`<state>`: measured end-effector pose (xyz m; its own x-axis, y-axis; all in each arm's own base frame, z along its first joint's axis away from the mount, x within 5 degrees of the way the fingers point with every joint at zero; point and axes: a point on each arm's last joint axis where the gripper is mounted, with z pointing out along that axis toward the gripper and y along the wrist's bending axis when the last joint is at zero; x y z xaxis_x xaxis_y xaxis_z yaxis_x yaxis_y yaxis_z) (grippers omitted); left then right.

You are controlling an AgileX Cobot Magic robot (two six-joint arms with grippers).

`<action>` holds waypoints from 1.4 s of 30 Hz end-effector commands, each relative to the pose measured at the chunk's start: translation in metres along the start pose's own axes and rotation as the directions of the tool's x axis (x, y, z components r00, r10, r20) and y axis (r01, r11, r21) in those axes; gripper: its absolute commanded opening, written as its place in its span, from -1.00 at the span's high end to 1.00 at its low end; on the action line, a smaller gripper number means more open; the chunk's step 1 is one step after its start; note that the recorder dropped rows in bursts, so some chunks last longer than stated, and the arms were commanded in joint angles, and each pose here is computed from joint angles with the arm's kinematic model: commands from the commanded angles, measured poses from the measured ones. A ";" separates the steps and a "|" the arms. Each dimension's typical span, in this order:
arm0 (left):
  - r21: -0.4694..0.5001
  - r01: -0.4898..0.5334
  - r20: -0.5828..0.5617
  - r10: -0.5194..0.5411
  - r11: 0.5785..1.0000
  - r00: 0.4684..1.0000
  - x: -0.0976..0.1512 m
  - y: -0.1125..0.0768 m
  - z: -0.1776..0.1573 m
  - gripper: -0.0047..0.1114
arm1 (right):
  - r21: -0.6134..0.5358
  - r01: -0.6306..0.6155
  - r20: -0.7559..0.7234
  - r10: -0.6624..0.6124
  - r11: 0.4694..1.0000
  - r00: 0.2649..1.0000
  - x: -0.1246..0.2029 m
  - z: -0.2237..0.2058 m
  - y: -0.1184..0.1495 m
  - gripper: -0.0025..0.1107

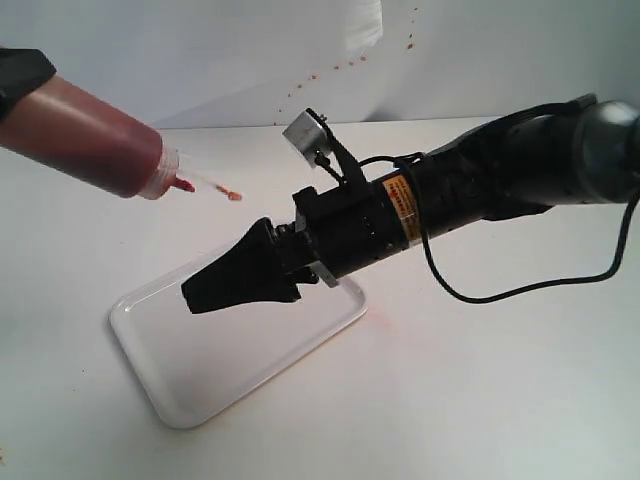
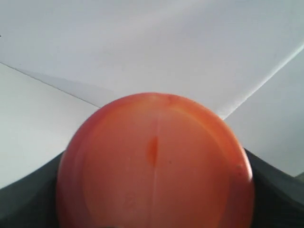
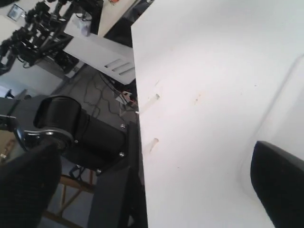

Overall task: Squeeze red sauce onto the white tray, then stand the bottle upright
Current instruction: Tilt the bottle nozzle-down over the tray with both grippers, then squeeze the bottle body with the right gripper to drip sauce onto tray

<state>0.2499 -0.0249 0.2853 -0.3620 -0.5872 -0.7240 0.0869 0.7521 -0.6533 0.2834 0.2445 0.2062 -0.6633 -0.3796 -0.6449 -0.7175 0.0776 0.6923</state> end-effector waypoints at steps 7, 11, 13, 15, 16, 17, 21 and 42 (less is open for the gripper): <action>0.105 -0.214 -0.234 0.233 0.971 0.944 -0.002 -0.025 -0.005 0.92 | 0.097 0.243 -0.023 -0.242 0.965 0.970 -0.006 -0.015 0.012 -0.83; 0.157 -0.252 -0.237 0.284 0.955 0.929 -0.003 -0.031 -0.005 0.92 | 0.128 0.265 -0.025 -0.264 0.956 0.964 -0.007 -0.015 0.010 -0.83; 0.190 -0.290 -0.238 0.331 0.938 0.913 -0.002 -0.033 -0.006 0.92 | 0.137 0.265 -0.024 -0.264 0.954 0.964 -0.008 -0.015 0.009 -0.83; 0.238 -0.353 -0.234 0.406 0.905 0.884 0.000 -0.035 -0.007 0.92 | 0.150 0.292 -0.028 -0.291 0.945 0.956 -0.008 -0.015 0.008 -0.84; 0.260 -0.368 -0.234 0.429 0.892 0.873 0.001 -0.036 -0.007 0.92 | 0.161 0.330 -0.034 -0.329 0.930 0.944 -0.009 -0.016 0.007 -0.84; 0.262 -0.368 -0.235 0.429 0.892 0.872 0.001 -0.036 -0.008 0.92 | 0.168 0.349 -0.037 -0.348 0.922 0.937 -0.009 -0.016 0.006 -0.84; 0.278 -0.384 -0.232 0.449 0.881 0.863 0.002 -0.037 -0.008 0.92 | 0.253 0.418 -0.063 -0.417 0.872 0.907 -0.012 -0.018 -0.002 -0.84; 0.389 -0.467 -0.198 0.567 0.794 0.800 0.023 -0.048 0.016 0.92 | 0.342 0.526 0.174 -0.602 0.779 0.779 -0.038 -0.001 0.015 -0.83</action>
<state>0.2497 -0.0769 0.2861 -0.4494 0.0686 -0.8907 0.6026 0.7593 -0.2456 0.3059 0.2491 0.2353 -0.1945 -0.2055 -0.9591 -0.9687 0.1940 0.1548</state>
